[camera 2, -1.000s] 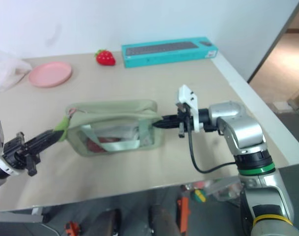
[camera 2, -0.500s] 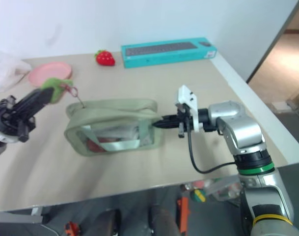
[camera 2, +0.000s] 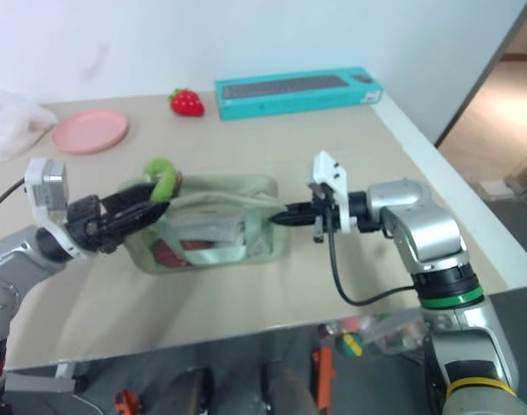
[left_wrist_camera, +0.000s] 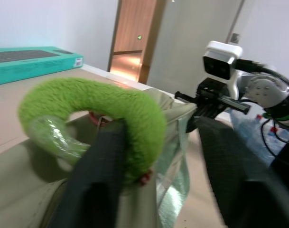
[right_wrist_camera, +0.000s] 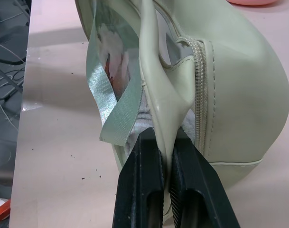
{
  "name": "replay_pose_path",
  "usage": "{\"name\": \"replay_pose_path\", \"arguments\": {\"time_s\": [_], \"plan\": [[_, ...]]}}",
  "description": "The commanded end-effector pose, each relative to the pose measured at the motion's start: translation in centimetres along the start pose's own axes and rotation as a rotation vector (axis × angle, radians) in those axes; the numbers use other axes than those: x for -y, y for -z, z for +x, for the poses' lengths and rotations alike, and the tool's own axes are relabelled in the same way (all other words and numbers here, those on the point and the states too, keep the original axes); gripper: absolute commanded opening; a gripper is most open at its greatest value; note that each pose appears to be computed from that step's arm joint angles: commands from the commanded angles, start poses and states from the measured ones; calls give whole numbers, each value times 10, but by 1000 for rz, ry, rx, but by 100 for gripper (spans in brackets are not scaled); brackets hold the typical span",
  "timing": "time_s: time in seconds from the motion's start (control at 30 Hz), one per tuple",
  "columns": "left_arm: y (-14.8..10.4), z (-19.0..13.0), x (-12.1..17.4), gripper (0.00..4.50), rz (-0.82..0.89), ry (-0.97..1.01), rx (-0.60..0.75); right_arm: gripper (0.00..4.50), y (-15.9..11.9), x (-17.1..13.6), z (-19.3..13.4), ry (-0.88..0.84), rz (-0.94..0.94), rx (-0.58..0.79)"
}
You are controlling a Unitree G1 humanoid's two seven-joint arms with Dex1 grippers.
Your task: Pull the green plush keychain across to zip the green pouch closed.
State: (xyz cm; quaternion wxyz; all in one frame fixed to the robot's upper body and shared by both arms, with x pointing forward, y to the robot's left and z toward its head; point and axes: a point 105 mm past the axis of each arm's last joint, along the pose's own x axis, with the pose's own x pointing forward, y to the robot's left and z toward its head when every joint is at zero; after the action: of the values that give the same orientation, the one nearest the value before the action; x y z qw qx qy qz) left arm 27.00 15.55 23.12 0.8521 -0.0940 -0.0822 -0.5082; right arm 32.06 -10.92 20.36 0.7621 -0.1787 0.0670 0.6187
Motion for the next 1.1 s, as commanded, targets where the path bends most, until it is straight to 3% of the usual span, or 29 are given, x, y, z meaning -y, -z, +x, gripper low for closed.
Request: {"name": "replay_pose_path", "arguments": {"time_s": [0.03,0.17,0.37,0.63,1.07,1.1], "plan": [[-22,-8,5,358,49,19,73,0,-4,-3,-1,-3,-22,-3],[-55,-26,13,358,-13,51,219,0,-3,-3,0,-7,-21,-2],[-67,-55,21,358,9,26,240,0,-3,-4,2,-14,-21,1],[-13,-90,7,358,-31,-161,6,0,-3,-4,4,-22,-22,5],[26,-68,0,358,-143,-152,-27,0,-5,-5,4,-21,-27,6],[28,-67,-1,335,-152,-154,-24,0,-5,-5,4,-19,-26,6]]}}
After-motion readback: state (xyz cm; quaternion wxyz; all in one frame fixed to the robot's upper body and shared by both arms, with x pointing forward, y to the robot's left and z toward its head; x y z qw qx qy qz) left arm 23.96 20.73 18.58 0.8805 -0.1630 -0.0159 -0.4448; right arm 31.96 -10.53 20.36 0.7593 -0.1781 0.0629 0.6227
